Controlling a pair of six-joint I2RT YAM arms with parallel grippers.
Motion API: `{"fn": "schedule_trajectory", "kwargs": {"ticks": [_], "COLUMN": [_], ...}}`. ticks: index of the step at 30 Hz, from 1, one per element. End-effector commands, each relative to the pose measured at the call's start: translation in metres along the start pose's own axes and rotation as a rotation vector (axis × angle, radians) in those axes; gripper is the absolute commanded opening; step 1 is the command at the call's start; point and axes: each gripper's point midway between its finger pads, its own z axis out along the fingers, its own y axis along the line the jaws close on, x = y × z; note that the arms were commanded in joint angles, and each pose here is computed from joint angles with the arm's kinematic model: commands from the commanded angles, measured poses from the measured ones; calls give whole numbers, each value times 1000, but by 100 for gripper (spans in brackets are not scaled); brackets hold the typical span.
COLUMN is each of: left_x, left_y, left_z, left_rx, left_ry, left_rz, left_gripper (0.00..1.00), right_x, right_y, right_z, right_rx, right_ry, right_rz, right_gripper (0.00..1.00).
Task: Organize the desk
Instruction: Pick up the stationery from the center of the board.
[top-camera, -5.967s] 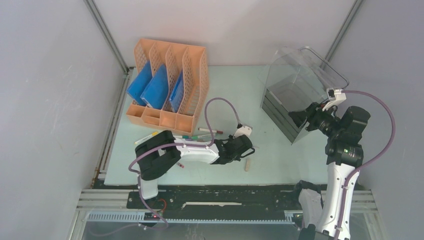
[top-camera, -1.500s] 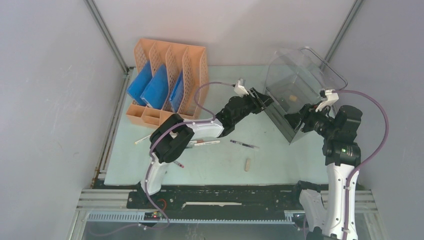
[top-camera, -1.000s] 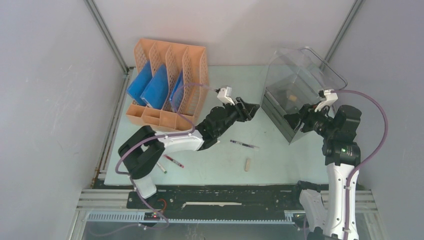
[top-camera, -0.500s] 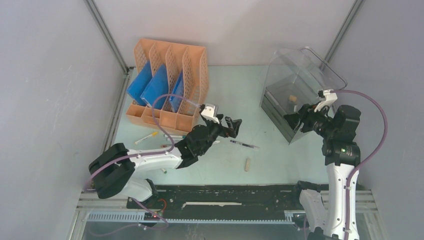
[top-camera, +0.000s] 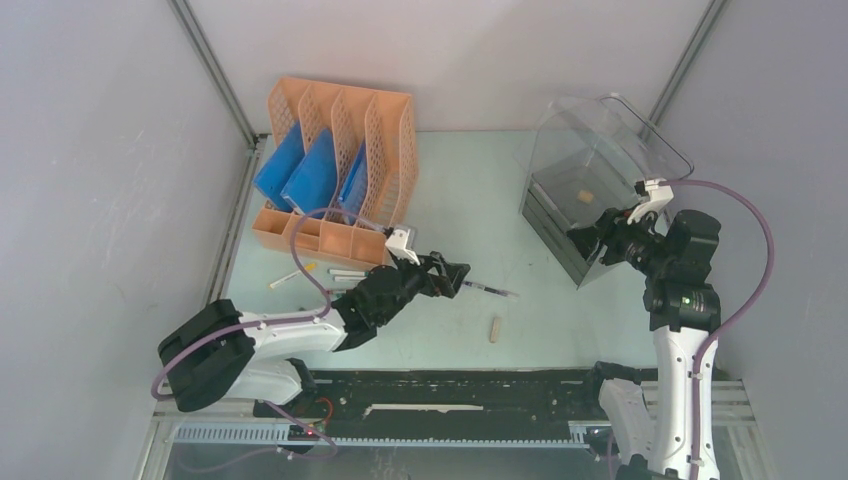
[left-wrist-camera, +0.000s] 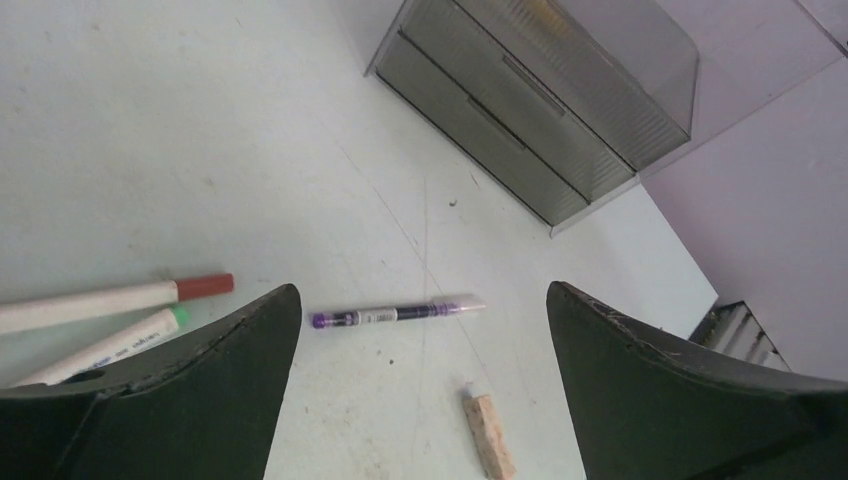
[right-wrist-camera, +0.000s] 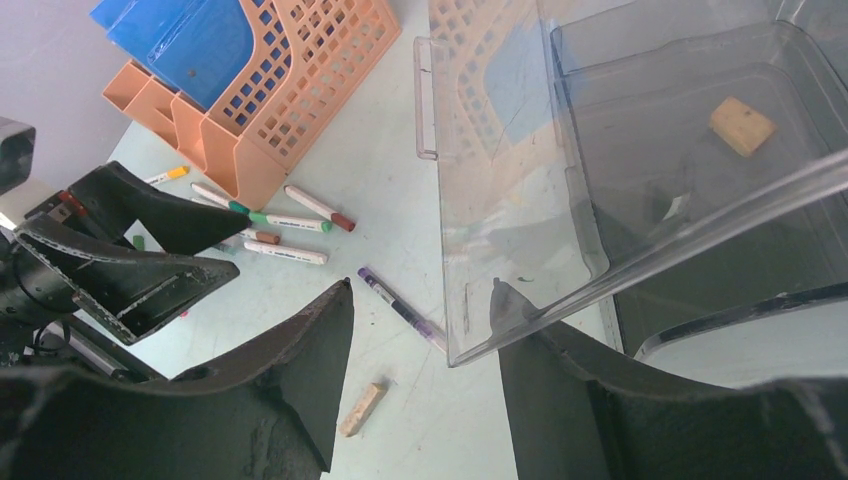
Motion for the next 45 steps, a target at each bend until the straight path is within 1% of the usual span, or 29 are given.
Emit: {"fn": "schedule_trajectory", "kwargs": {"ticks": [1,5,7,13,17,20,24,28,30,32,34,36,37,38,45], "left_x": [7,37,52,95,111,120,132,143,147,150,152,156,157,159,171], "left_y": [-18,-29,-34,-39,-42,-44,-46,-48,-48,-49,-50,-49,-50,-52,-58], "left_z": [-3,3,7,16,18,20,20,20,21,21,22,23,23,23,22], "left_rx": [64,89,71,-79,-137,-155,-160,-151,-152,-154,-160,-170,-172,-171,-164], "left_ry": [68,212,276,459,538,577,624,664,674,686,693,703,707,712,733], "left_rz": [-100,-114,-82,154,259,303,328,330,328,329,336,340,342,343,354], "left_gripper": [100,98,96,88,84,80,77,70,65,64,59,59,55,54,53], "right_x": [-22,-22,-22,-22,-21,-21,-21,-20,-20,-20,-20,-20,-19,-19,-19], "right_y": [11,12,11,11,11,11,11,12,12,13,13,12,12,12,11], "right_z": [-4,-4,-4,-4,-3,-2,-2,-1,-2,-1,-1,-1,0,0,0], "right_rx": [-31,-33,-31,-30,-31,-31,-33,-35,-37,-39,-39,-38,-36,-36,-35], "right_ry": [-60,-62,-59,-60,-57,-55,-54,-51,-52,-52,-51,-48,-48,-47,-48], "right_rz": [-78,-81,-80,-81,-82,-81,-82,-83,-84,-84,-84,-83,-81,-80,-80], "right_gripper": [62,62,62,62,62,62,62,62,62,62,62,62,62,62,62]}}
